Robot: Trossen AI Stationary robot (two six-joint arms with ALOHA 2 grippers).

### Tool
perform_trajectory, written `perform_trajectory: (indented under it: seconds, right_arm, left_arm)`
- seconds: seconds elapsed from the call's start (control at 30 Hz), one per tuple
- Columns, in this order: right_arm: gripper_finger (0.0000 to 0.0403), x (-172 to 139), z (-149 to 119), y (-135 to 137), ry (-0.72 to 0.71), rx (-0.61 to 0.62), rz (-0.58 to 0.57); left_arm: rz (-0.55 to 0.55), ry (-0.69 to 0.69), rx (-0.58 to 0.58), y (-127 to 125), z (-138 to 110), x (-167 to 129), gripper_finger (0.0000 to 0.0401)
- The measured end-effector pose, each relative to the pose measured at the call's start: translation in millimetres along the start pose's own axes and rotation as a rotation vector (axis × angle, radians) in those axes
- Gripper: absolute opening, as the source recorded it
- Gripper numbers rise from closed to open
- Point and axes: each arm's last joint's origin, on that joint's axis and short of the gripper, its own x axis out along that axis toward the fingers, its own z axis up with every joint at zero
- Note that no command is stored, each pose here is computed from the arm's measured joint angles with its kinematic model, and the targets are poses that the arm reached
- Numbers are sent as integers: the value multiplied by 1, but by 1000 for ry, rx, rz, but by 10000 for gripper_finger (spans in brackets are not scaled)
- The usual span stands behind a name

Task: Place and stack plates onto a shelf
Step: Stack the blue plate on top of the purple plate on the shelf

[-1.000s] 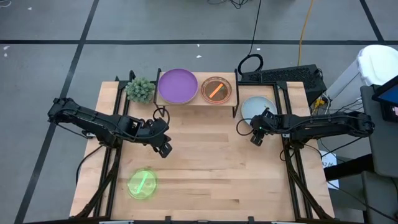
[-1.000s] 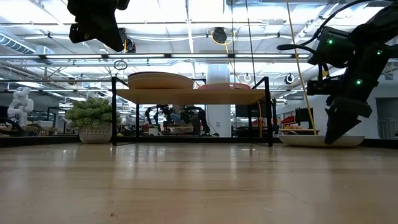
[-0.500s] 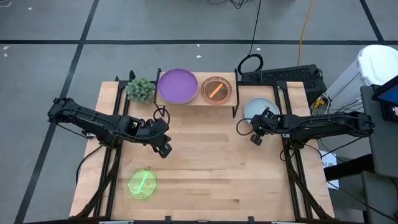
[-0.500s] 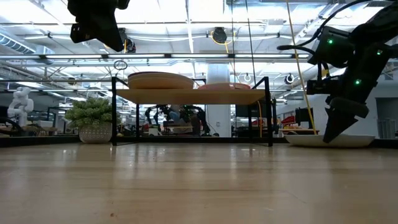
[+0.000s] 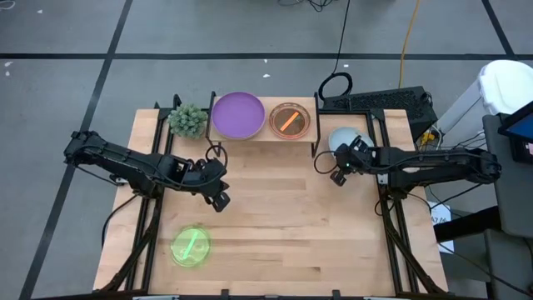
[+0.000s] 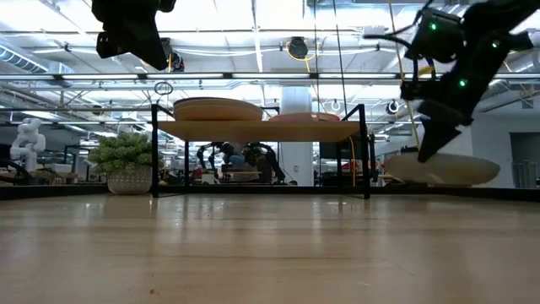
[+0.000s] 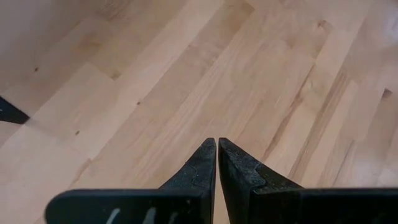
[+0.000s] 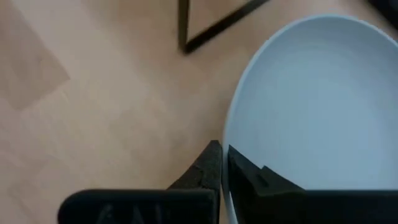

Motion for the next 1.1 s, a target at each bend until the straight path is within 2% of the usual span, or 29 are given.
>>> perform_trajectory:
  seconds: [0.2,0.53,0.77,0.93,1.1]
  right_arm:
    - [1,-25,23,-4,-43,26,-110]
    - [0,-78,66,-10,-169,21,-137]
    - [0,-119,95,-15,-276,13,-106]
    - [0,-140,117,-8,-334,-49,-65]
    - [0,-150,137,6,-357,-122,-28]
  left_arm:
    - [0,0,18,0,0,0,24]
    - [0,0,42,0,0,0,24]
    - [-4,-13,13,-1,1,0,24]
    - [-46,-61,-14,-5,6,-1,24]
    - [-85,-61,-142,-4,18,-6,24]
